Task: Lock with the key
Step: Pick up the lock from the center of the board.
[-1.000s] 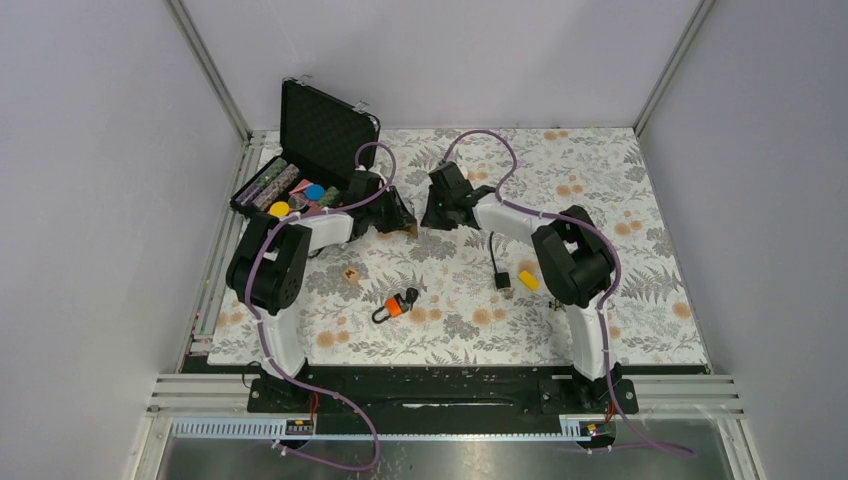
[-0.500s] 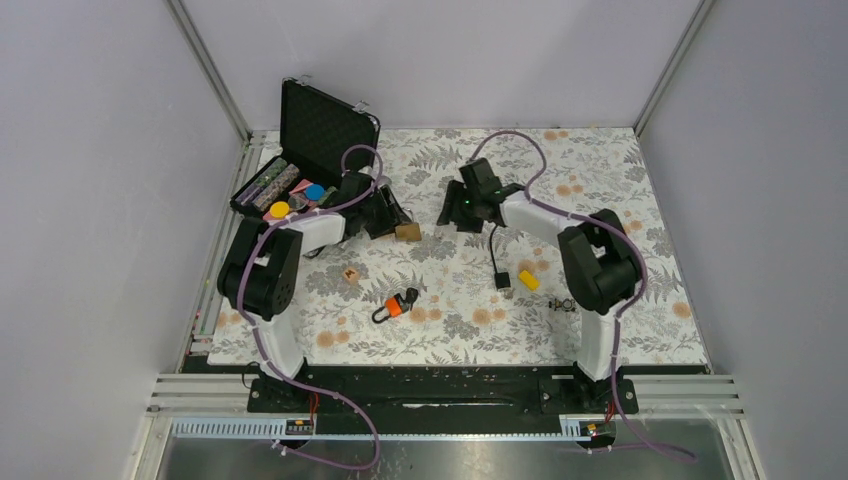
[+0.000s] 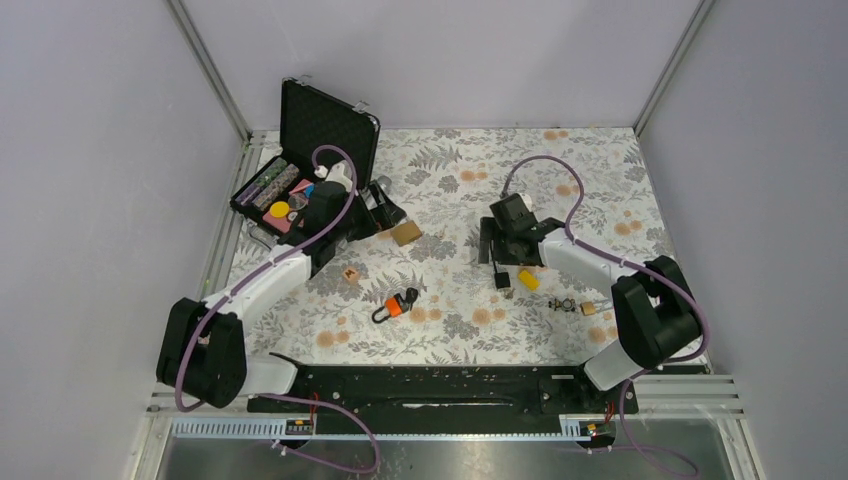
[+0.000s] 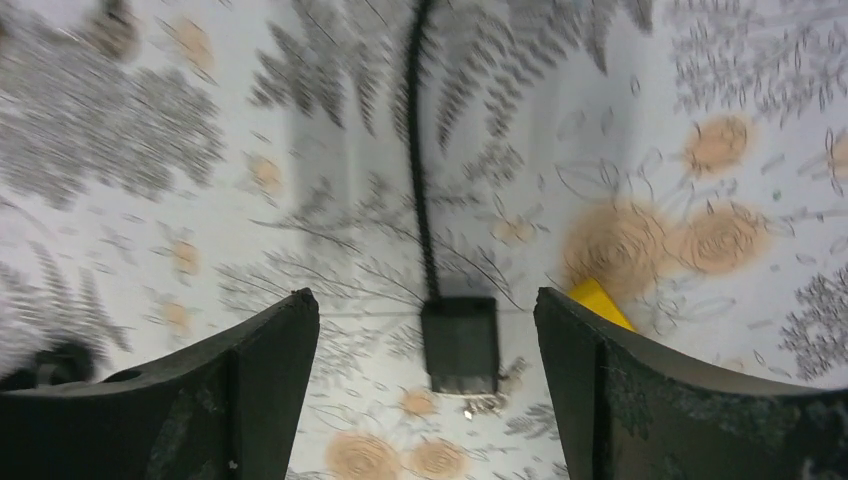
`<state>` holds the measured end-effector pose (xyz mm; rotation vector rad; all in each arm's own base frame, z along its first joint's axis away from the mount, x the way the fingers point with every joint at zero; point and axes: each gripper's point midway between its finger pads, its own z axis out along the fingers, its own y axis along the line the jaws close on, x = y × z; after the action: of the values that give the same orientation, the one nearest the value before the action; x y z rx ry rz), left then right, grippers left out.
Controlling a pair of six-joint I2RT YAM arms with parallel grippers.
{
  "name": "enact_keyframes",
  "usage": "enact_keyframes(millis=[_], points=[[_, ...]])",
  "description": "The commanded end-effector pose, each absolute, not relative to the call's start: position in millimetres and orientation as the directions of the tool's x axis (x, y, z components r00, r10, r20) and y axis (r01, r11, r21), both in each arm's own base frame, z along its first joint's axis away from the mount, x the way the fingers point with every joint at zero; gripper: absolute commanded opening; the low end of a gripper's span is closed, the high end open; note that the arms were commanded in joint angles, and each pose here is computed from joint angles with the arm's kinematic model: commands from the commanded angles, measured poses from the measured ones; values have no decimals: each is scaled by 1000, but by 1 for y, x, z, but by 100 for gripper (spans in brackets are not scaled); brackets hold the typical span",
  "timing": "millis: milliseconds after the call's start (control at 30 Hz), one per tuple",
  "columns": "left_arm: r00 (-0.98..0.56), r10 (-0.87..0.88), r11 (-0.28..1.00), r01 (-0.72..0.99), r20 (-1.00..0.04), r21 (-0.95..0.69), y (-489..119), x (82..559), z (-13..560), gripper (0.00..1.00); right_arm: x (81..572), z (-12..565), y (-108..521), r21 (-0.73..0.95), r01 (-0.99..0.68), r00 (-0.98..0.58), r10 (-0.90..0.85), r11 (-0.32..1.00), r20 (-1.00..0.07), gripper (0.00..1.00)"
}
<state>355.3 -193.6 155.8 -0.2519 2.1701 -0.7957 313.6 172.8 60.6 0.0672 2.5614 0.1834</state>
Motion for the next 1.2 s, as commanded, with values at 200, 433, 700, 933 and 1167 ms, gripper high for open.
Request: enact_keyframes(millis=[200, 433, 700, 933, 1167], points=[[-609, -404, 766, 183, -683, -616, -204, 324, 183, 99, 276, 21, 159, 40, -116, -915, -91, 992, -394, 68], [-611, -404, 756, 196, -681, -624, -207, 317, 184, 99, 278, 10, 158, -14, -118, -935, -116, 993, -336, 55], [-632, -395, 706, 255, -667, -660, -237, 301, 182, 99, 276, 28, 183, 136, -95, -925, -37, 986, -377, 23], [-691, -296, 602, 402, -660, -690, -304, 263, 176, 99, 269, 91, 252, 667, 50, -857, 375, 743, -353, 25], [-743, -212, 518, 465, -635, -718, -353, 239, 159, 97, 257, 110, 260, 811, 161, -795, 560, 563, -231, 26]])
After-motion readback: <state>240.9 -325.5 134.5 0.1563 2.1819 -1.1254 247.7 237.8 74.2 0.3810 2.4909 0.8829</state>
